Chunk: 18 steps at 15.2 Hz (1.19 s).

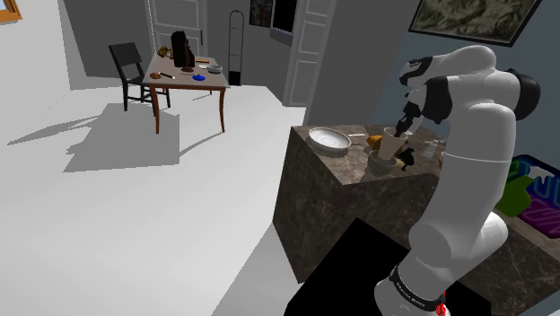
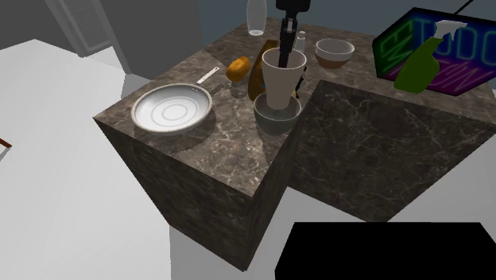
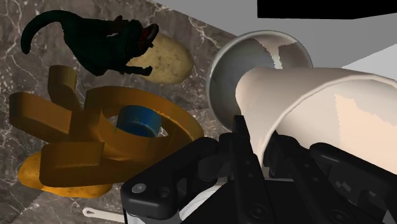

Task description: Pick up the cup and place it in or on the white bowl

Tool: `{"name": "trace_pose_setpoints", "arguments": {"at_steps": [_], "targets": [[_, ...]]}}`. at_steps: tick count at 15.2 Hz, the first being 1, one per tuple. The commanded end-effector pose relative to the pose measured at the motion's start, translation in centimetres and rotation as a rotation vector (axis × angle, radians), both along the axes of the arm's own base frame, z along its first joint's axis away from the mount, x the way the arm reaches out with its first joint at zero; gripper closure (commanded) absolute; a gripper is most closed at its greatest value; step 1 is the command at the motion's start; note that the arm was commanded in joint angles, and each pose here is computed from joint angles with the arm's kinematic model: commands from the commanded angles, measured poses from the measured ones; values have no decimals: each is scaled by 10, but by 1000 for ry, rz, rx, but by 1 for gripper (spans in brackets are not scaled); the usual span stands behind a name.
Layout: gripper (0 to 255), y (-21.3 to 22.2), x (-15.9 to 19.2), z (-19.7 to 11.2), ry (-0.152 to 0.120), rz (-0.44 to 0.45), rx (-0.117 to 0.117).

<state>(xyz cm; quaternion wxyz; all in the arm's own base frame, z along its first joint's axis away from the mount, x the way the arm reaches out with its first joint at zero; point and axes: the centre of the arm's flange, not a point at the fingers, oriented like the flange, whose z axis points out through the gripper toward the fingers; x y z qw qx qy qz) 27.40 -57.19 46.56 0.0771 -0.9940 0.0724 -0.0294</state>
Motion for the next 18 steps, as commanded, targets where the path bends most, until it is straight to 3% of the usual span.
{"name": "trace_pose_setpoints", "arguments": {"at_steps": [1, 4, 5, 10, 14, 18], "targets": [[255, 0, 0, 0, 0, 0, 0], [255, 0, 0, 0, 0, 0, 0], [0, 0, 0, 0, 0, 0, 0], [0, 0, 0, 0, 0, 0, 0], [0, -8, -4, 49, 0, 0, 0], [0, -8, -4, 49, 0, 0, 0]]}}
